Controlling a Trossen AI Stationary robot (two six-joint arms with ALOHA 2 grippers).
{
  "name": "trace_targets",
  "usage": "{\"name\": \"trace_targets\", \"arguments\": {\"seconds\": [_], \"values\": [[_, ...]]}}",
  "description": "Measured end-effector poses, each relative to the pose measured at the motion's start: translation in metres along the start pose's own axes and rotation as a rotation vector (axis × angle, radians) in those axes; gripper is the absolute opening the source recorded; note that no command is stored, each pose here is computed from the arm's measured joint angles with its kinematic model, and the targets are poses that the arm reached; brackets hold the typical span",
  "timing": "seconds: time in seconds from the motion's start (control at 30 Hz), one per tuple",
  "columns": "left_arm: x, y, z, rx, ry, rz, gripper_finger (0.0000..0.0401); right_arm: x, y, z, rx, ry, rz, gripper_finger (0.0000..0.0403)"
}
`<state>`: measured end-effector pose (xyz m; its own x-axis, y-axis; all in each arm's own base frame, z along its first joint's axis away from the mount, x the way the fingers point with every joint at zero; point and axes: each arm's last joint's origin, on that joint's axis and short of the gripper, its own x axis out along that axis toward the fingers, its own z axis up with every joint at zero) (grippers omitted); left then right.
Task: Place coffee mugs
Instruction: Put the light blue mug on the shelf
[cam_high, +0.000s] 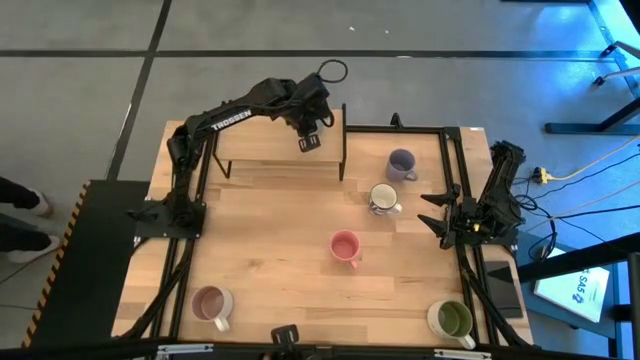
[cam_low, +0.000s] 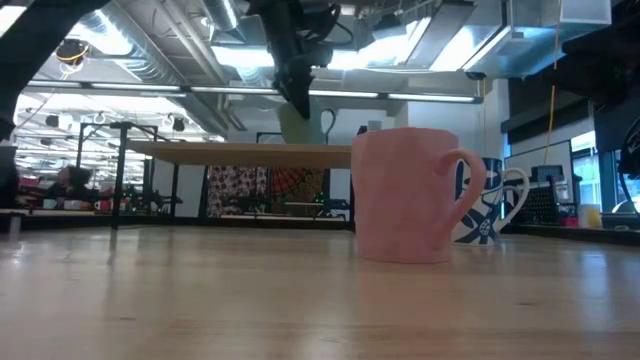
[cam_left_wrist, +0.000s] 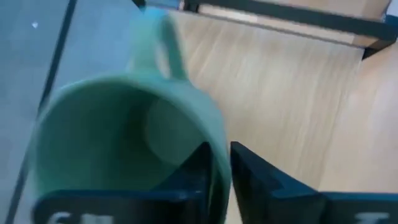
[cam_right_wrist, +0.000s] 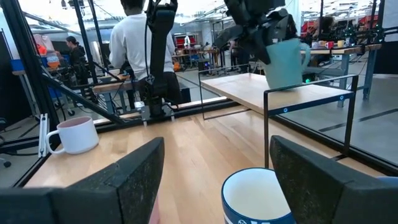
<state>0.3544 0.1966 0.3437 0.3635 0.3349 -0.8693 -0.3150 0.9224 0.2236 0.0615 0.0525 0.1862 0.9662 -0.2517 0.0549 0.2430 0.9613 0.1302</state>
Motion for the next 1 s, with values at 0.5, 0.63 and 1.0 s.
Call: {"name": "trace_targets", "arguments": {"seconds": [0.5,0.63,1.0], "values": [[-0.013,-0.002,0.02,0.093,-0.176,0.039,0.0095,0.0,0.0,0.0,-0.001,0.0,0.0,0.0282],[-0.026,0.001,0.026,0.081,-0.221,0.07,0.0095,0.0,0.0,-0.001,-0.007,0.002,0.0,0.0282],[-0.136,-0.007,0.012,-0.016,-0.333,0.231,0.0077,0.0,0.0,-0.002,-0.031,0.008,0.0,0.0282]]}}
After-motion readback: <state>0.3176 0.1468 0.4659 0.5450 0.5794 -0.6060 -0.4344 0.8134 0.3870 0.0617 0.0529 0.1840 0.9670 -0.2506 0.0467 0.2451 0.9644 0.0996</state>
